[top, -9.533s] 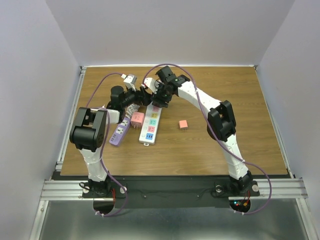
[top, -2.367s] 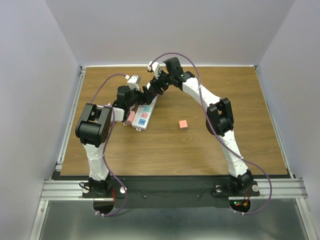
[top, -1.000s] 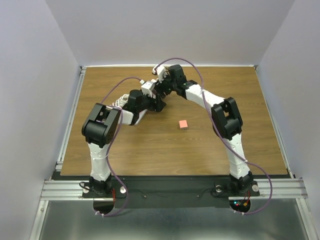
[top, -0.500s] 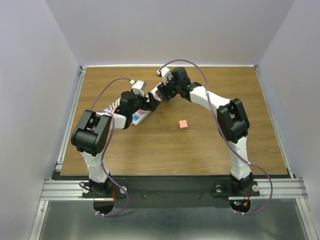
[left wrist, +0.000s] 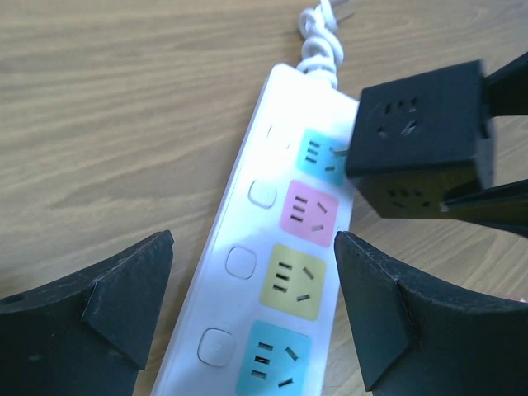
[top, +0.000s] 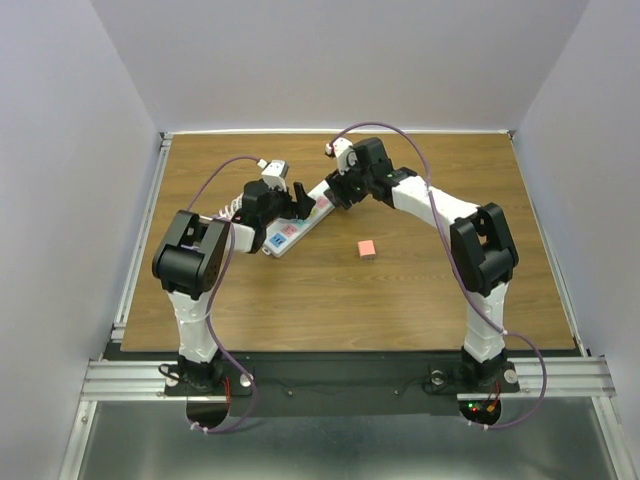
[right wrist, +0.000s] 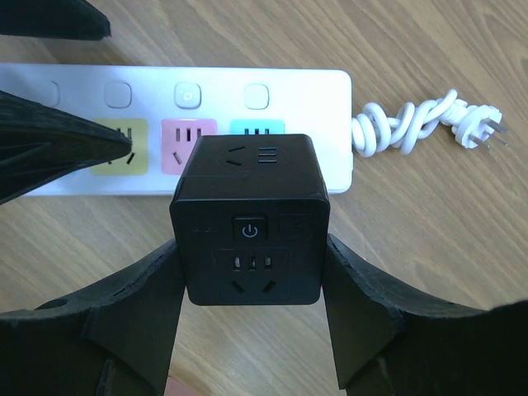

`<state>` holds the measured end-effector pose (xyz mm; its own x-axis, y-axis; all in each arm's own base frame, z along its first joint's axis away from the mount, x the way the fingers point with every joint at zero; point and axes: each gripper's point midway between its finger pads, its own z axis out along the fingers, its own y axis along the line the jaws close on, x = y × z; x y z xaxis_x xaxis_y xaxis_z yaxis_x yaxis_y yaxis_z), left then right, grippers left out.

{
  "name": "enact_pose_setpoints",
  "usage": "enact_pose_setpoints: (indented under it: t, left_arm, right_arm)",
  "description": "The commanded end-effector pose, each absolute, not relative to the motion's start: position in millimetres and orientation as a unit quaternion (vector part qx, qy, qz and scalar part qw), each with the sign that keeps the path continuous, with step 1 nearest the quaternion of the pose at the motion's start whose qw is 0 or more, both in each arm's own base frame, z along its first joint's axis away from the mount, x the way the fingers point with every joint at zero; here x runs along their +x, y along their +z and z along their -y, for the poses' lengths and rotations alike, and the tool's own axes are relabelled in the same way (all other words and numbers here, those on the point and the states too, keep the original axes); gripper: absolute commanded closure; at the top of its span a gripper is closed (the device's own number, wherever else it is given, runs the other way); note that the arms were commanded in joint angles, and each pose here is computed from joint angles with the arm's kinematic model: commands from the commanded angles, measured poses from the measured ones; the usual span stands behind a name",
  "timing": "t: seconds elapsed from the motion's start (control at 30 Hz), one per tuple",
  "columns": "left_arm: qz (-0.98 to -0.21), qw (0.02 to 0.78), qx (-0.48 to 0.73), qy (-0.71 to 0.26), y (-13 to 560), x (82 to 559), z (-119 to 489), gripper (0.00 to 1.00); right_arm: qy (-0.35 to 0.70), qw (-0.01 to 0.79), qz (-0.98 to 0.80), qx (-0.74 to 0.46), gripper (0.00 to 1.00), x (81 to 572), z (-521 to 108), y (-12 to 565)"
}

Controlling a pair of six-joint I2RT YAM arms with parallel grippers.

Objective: Insert the plug

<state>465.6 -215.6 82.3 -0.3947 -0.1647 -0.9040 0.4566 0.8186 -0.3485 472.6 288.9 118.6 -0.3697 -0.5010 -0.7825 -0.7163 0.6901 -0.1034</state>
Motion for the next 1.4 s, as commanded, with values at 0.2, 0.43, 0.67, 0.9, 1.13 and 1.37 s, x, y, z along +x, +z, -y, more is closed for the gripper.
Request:
enact_pose_setpoints:
  t: [0.2, 0.43, 0.67, 0.9, 1.13, 1.37]
  left_arm:
    - [-0.786, 0.530, 0.116, -0.296, 77, 479, 227, 0.10]
    - [-0.773, 0.492, 0.194, -0.351, 56, 453, 266, 0.16]
    - [-0.764, 0.471, 0.233, -0.373, 42, 427, 277, 0.24]
    - [-0.752, 0.454, 0.270, -0.395, 41, 397, 291, 0.30]
    - [-0.735, 0.435, 0.307, -0.419, 39, 369, 304, 0.30]
    - [-0.745, 0.440, 0.296, -0.405, 38, 366, 297, 0.30]
  right_arm:
    - [0.133, 0.460, -0.799, -0.364, 1.00, 471, -286, 165]
    - [0.153, 0.450, -0.797, -0.373, 0.99, 458, -283, 165]
    - [0.172, 0.396, -0.814, -0.389, 0.99, 460, -271, 168]
    - [0.179, 0.369, -0.829, -0.380, 0.99, 457, -267, 160]
    - [0.197, 0.328, -0.850, -0.361, 0.99, 434, -262, 154]
    - [0.198, 0.314, -0.872, -0.320, 1.00, 409, -250, 156]
